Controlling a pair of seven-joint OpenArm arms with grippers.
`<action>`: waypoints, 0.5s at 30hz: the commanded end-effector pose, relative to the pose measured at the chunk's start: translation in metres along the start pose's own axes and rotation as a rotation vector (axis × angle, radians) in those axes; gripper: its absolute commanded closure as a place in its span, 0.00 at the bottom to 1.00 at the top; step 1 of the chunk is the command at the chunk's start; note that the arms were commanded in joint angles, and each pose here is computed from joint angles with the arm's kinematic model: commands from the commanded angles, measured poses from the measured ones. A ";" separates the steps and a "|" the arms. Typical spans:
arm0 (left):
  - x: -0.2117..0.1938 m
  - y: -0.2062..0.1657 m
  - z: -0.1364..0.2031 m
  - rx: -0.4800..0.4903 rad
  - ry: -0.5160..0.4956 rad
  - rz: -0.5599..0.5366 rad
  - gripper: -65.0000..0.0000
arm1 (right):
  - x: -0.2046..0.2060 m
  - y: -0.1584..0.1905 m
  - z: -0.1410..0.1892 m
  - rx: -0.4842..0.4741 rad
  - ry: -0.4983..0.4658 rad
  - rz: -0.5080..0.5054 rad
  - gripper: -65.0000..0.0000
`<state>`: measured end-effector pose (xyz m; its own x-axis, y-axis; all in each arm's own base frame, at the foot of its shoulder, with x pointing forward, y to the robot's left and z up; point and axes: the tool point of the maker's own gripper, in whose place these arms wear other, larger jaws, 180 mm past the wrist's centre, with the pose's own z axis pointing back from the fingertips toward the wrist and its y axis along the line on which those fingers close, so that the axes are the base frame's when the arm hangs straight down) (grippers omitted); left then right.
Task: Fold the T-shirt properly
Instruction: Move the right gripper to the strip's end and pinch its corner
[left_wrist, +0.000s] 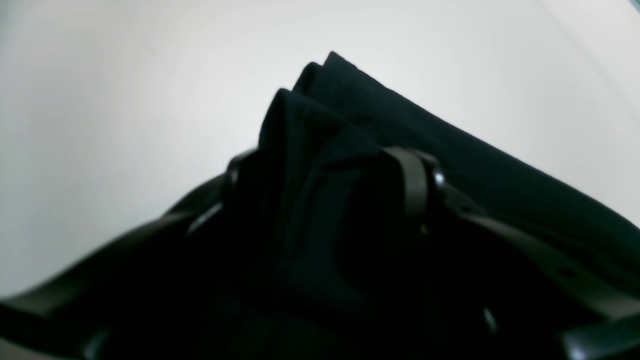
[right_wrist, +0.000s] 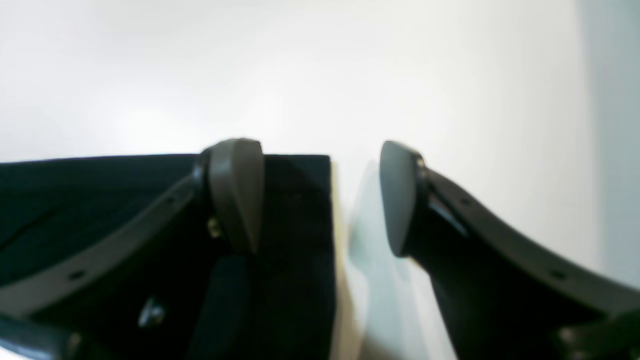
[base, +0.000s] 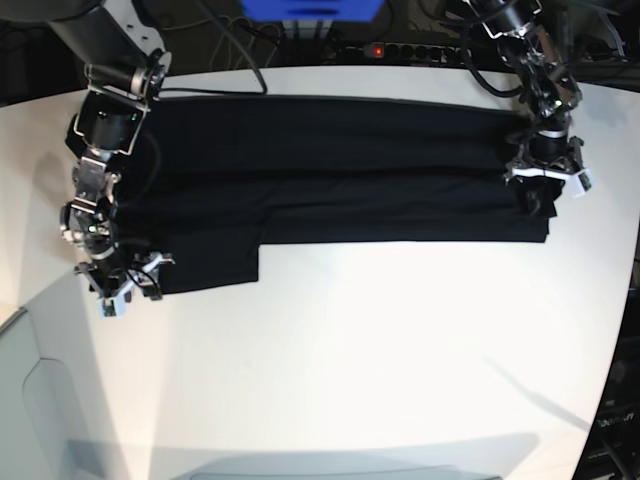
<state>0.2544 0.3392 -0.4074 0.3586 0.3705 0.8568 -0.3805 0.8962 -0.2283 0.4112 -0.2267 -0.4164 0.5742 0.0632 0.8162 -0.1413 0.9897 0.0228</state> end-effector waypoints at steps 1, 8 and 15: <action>0.009 0.003 0.000 0.006 -0.014 -0.013 0.48 | 0.013 -0.006 0.001 -0.009 -0.024 0.007 0.45; 0.009 0.003 0.000 0.006 -0.014 -0.013 0.48 | 0.016 0.004 -0.001 0.010 -0.019 0.039 1.00; 0.009 0.003 0.000 0.006 -0.014 -0.013 0.48 | 0.057 0.009 0.035 -0.038 -0.167 0.139 1.00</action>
<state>0.2540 0.3391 -0.4077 0.3593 0.3708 0.8564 -0.3807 0.8961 -0.2283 0.3949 -0.2199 -0.3802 0.5057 0.1944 0.8405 -0.1840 0.9762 -0.1151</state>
